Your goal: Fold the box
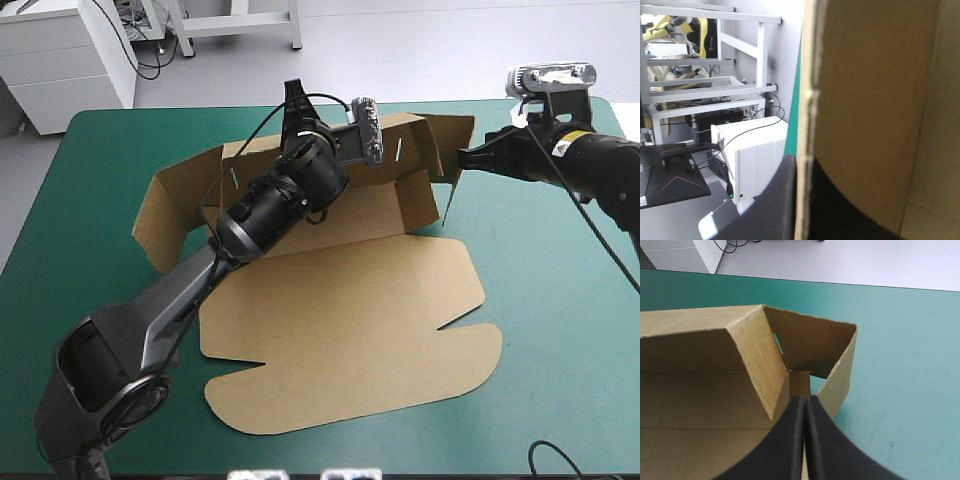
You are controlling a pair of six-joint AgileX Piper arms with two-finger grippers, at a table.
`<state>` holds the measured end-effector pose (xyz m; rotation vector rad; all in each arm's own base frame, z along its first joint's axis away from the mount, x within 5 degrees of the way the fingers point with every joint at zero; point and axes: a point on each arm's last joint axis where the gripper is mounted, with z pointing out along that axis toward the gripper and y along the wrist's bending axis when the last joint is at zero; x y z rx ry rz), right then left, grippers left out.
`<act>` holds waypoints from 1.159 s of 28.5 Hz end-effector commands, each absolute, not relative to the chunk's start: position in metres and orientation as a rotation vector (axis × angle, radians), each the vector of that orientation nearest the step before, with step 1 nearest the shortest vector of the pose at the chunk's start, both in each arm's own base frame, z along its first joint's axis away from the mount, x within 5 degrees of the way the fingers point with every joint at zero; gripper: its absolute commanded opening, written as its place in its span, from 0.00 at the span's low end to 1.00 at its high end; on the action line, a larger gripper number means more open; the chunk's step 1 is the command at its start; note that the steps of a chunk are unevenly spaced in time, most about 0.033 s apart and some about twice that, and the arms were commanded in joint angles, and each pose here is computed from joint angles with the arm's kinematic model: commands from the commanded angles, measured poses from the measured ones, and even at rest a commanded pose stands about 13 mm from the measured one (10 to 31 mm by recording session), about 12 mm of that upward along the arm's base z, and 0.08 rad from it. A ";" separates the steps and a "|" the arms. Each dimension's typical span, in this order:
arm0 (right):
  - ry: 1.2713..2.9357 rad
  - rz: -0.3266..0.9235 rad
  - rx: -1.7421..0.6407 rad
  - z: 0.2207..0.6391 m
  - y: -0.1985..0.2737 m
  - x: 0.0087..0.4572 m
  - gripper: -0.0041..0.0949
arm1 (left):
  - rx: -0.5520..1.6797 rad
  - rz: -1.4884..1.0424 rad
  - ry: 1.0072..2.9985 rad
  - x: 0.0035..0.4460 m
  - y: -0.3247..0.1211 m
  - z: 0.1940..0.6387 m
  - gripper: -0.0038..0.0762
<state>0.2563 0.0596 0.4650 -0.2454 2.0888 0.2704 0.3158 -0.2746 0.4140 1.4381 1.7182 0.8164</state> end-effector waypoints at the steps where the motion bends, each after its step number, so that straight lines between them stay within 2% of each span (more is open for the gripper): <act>1: 1.967 0.270 -0.224 0.486 0.056 0.247 0.03 | 1.297 0.833 1.616 0.306 -0.261 0.453 0.04; 6: 1.969 0.273 -0.224 0.486 0.056 0.247 0.03 | 1.314 0.815 1.637 0.297 -0.268 0.451 0.04; 13: 1.989 0.286 -0.221 0.484 0.057 0.246 0.03 | 1.397 0.737 1.543 0.254 -0.294 0.461 0.04; 17: 1.999 0.291 -0.215 0.483 0.057 0.246 0.03 | 1.480 0.577 1.497 0.222 -0.298 0.474 0.04; 21: 1.991 0.310 -0.190 0.484 0.057 0.246 0.03 | 1.513 0.451 1.480 0.204 -0.282 0.491 0.04; 28: 1.971 0.383 -0.174 0.487 0.061 0.246 0.03 | 1.532 0.479 1.553 0.206 -0.269 0.488 0.04; 33: 1.970 0.386 -0.176 0.487 0.062 0.246 0.03 | 1.646 0.693 1.596 0.235 -0.278 0.436 0.04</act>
